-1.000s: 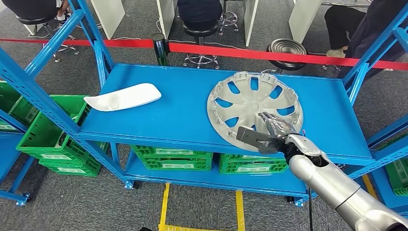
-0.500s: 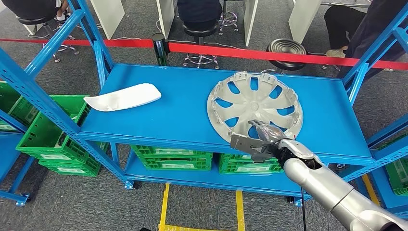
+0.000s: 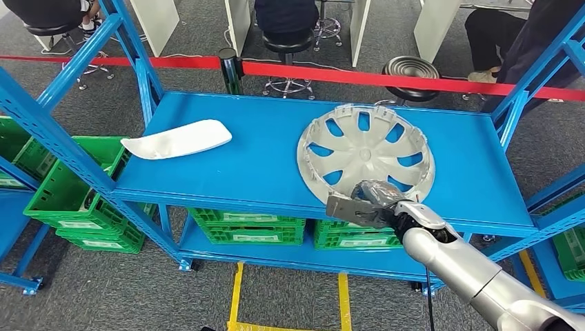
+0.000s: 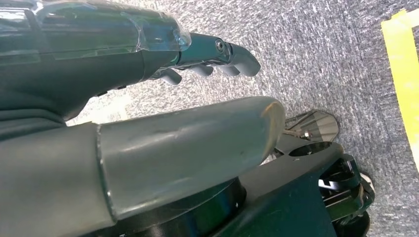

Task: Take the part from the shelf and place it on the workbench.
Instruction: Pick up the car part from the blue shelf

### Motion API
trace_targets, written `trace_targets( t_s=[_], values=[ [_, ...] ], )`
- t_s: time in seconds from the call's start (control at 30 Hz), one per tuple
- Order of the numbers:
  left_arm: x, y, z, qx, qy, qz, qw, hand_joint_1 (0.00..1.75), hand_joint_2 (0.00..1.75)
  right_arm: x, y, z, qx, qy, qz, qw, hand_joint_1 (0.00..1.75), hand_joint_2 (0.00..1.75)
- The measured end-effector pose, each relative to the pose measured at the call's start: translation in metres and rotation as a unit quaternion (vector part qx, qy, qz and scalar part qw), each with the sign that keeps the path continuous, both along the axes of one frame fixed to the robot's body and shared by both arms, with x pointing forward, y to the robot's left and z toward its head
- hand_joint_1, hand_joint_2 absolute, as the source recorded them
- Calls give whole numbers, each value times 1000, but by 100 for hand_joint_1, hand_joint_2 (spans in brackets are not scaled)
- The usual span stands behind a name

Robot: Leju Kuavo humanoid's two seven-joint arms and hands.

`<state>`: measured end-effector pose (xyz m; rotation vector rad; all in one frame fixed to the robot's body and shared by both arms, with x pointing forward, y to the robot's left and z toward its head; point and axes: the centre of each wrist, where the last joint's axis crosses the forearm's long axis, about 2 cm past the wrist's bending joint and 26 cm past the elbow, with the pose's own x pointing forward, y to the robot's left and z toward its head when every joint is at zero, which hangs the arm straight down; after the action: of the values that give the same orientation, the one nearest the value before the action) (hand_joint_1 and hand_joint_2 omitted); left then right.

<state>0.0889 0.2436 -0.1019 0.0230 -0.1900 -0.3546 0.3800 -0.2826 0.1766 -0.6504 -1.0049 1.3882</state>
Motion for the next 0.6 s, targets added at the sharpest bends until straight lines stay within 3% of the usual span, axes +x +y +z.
trace_targets(
  t_s=[0.43, 0.6],
  values=[
    [-1, 1, 0, 3, -3, 6, 1000, 0, 0, -1, 5, -2, 2, -1, 9, 1000, 175, 175],
    [-2, 2, -1, 3, -6, 11, 1000, 0, 0, -1, 6, -2, 33, -33, 10, 999, 175, 175]
  ],
)
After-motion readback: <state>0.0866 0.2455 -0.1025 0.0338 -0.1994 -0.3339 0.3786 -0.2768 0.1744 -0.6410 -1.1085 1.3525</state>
